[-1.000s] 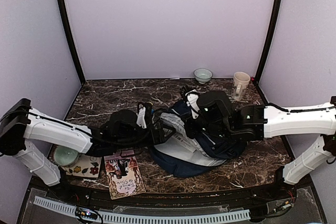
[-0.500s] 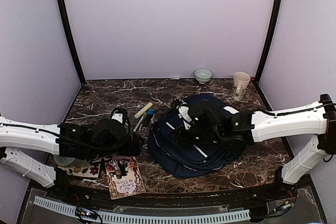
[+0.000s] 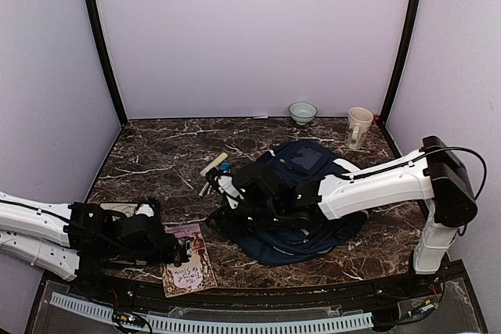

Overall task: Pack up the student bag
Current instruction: Pick up the book at the center of the board.

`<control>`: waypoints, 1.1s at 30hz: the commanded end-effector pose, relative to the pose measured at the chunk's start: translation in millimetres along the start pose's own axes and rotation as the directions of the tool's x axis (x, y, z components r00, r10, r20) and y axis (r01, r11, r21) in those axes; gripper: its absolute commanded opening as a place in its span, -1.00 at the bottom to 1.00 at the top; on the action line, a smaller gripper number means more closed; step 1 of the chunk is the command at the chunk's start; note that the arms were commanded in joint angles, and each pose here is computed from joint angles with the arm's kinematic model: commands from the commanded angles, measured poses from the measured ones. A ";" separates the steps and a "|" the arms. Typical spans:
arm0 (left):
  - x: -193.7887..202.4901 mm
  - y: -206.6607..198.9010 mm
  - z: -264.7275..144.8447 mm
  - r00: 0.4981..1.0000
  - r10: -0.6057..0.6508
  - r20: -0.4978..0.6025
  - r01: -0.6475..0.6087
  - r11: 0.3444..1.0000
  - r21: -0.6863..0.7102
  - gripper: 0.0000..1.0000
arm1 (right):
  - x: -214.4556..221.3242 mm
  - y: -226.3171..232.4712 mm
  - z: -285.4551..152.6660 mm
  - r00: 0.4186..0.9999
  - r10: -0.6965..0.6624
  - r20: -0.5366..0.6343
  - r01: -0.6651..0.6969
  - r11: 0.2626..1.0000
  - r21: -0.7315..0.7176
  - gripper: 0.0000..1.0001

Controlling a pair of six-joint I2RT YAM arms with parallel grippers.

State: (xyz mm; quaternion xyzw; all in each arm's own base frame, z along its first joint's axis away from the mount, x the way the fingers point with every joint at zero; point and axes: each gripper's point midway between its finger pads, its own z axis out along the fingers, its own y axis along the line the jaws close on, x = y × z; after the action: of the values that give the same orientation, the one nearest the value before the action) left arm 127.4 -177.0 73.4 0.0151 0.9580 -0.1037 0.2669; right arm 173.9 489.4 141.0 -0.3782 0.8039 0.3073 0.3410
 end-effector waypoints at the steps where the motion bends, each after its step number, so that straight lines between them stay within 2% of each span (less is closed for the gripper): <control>1: 24.9 22.2 5.5 0.995 -0.070 -0.071 0.069 0.998 -0.010 0.69 | -0.6 22.0 21.0 0.998 0.065 0.013 -0.063 0.993 -0.099 0.22; 12: 39.2 23.2 9.7 0.986 -0.123 -0.112 0.131 0.989 0.063 0.69 | 34.5 39.6 53.3 0.995 0.079 -0.066 -0.087 0.986 -0.144 -0.01; 27: 54.3 5.9 33.0 0.979 -0.135 -0.150 0.153 0.981 0.117 0.65 | 78.4 52.8 66.3 0.986 0.083 -0.144 -0.104 0.983 -0.149 -0.56; 33: 54.8 -11.4 43.2 0.981 -0.142 -0.132 0.169 0.960 0.224 0.49 | 95.7 53.4 69.2 0.981 0.095 -0.168 -0.122 0.980 -0.160 -0.64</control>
State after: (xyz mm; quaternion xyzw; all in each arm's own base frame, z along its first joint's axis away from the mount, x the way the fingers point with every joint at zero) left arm 106.2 -191.9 25.8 -0.0328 0.9545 -0.2106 0.2084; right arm 115.7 529.7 50.1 -0.3863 0.8214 0.3486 0.2336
